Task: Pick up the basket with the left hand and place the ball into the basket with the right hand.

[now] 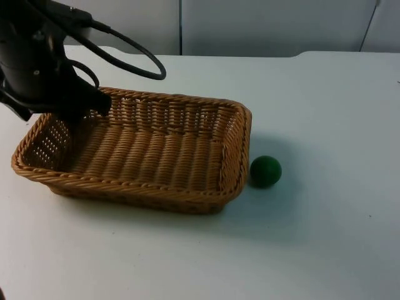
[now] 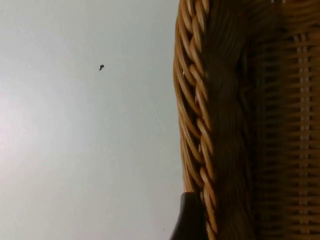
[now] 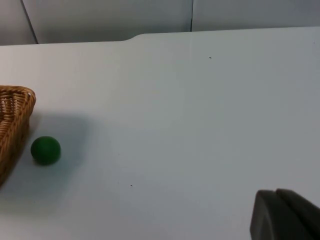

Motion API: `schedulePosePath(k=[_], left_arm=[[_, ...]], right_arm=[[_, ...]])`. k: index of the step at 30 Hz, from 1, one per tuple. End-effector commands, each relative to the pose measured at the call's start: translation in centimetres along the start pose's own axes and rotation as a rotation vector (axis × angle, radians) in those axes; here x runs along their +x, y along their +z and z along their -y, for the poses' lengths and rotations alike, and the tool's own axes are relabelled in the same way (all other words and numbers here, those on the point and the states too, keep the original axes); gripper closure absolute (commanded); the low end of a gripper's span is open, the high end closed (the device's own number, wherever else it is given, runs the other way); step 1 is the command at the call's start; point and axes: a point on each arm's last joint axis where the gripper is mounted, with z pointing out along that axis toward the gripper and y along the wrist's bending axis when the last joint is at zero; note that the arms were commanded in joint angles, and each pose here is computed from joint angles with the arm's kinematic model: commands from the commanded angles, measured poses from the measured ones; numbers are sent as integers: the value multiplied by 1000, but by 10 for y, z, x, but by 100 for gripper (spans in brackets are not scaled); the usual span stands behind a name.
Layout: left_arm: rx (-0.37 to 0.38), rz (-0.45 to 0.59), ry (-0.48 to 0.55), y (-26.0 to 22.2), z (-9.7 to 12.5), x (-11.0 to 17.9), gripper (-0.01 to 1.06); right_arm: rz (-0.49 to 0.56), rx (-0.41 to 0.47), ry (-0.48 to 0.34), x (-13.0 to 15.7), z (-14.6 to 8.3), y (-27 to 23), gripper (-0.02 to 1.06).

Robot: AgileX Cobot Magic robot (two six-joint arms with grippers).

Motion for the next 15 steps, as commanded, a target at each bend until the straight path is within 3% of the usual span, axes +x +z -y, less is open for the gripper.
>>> schedulePosePath(k=[1,7,15], left_arm=[[4,38,-7,-1,1,-5,41],[-6,75,19,0,0,-8,41],[-70,12,55,26,1,-2,41]], right_arm=[[6,5,-4,0,0,1,105],[6,5,-4,0,0,1,105],[6,5,-4,0,0,1,105]])
